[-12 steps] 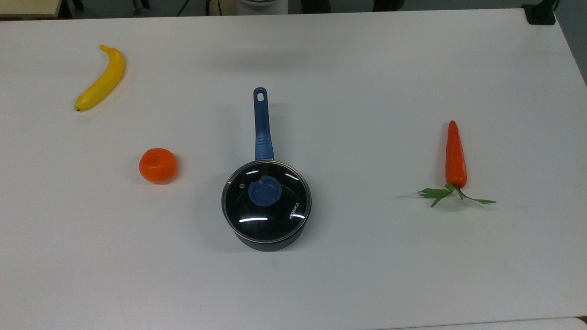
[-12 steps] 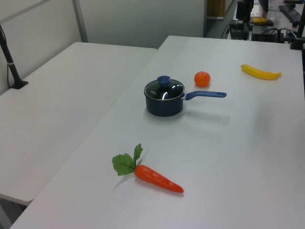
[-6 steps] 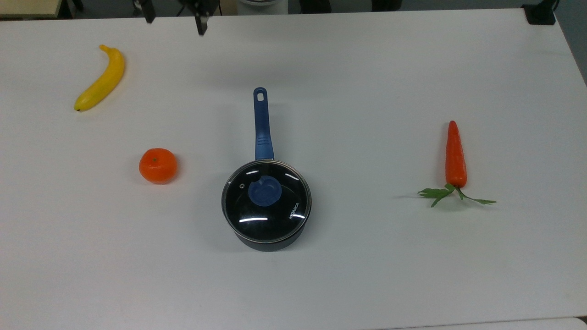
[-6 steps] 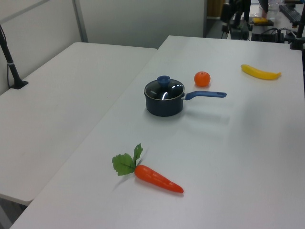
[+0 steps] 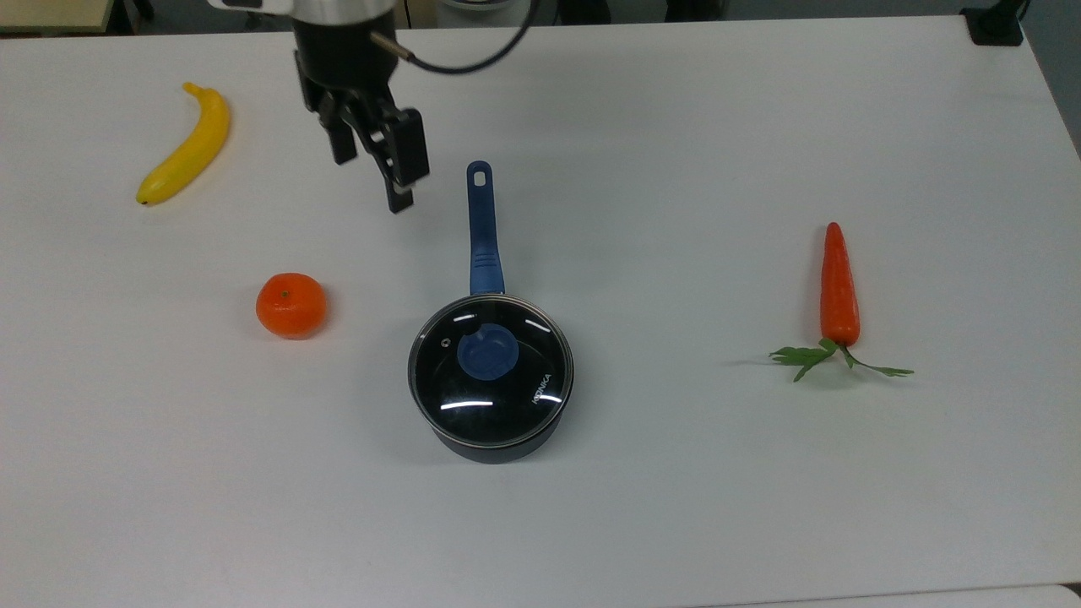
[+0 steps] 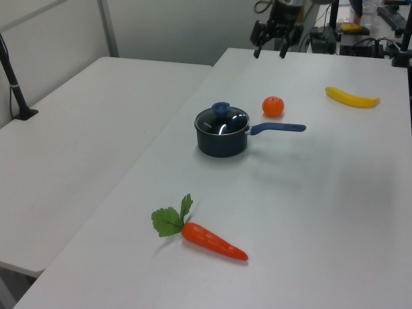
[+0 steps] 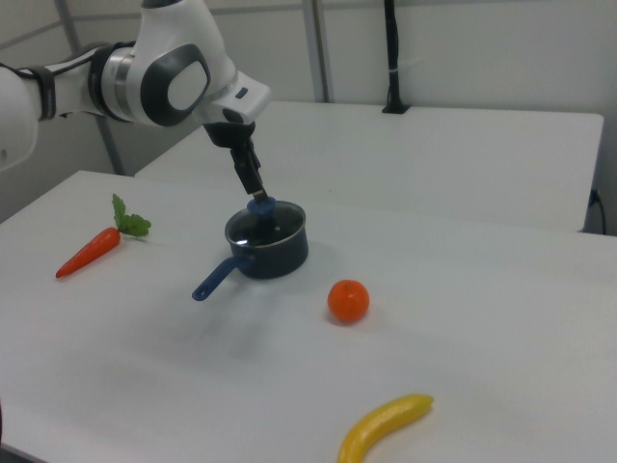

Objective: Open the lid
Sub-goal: 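Move the gripper over the saucepan's blue lid knob, then lower the gripper and close it on the blue lid knob, then lift the glass lid up off the saucepan by its knob, then carry the lid away from the pan toward the banana, then lower the lid onto the table beside the tangerine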

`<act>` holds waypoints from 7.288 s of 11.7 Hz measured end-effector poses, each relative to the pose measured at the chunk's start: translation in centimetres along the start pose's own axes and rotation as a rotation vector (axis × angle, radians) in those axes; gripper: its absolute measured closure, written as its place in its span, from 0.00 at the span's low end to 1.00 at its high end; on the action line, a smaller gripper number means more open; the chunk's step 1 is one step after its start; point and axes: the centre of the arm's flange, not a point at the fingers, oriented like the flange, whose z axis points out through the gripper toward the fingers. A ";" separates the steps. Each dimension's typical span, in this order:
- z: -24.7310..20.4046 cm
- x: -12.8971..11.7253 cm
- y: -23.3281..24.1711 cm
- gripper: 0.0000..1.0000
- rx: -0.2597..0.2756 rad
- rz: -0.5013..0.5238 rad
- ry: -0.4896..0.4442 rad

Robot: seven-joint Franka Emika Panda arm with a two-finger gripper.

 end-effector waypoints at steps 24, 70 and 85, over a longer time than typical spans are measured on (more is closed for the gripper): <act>14.2 -3.8 -12.4 0.16 -0.056 0.132 0.045; 12.7 2.4 16.7 0.40 -0.035 -0.770 -0.251; 18.1 3.2 20.2 0.34 -0.086 -0.833 -0.306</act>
